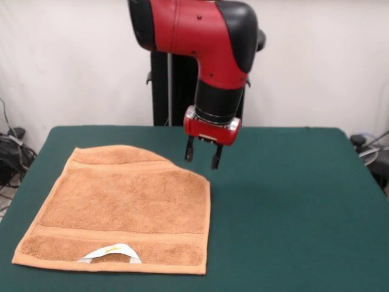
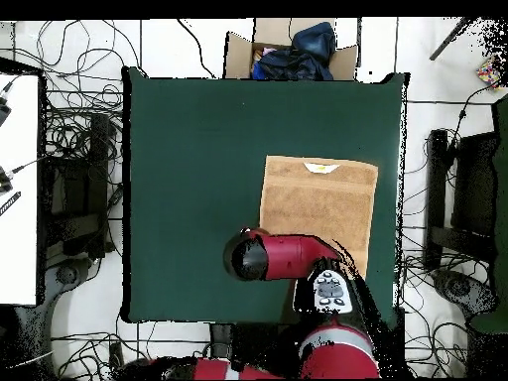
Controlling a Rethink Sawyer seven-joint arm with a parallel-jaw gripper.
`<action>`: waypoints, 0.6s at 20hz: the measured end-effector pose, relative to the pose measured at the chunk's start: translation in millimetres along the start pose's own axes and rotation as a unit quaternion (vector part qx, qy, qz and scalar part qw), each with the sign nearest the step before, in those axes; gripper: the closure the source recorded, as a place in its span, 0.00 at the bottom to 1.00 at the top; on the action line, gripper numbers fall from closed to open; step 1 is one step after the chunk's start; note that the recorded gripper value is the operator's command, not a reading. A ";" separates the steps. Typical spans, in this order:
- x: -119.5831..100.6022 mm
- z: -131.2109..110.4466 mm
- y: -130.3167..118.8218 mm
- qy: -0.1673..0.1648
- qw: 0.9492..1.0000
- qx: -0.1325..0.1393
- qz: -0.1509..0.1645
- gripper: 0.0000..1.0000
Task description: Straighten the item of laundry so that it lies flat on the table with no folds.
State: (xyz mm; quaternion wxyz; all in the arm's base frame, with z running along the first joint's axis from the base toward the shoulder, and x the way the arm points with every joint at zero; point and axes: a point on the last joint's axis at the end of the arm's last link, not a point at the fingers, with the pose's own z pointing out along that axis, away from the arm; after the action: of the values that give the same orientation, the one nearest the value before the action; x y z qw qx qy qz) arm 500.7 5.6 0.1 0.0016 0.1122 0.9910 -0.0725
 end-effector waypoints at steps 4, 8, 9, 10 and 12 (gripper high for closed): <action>18.7 17.1 5.0 -0.002 0.999 0.018 -0.034 0.00; 43.0 45.7 13.1 -0.013 0.997 0.036 -0.072 0.00; 45.8 49.3 13.9 -0.016 0.996 0.037 -0.076 0.00; 48.6 52.8 14.8 -0.018 0.996 0.039 -0.080 0.00; 49.9 53.0 15.5 -0.038 0.994 0.044 -0.093 0.00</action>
State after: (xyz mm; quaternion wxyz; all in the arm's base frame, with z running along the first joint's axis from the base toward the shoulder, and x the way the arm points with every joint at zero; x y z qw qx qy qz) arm 454.8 24.1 -55.6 0.0276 0.0166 0.9922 -0.1203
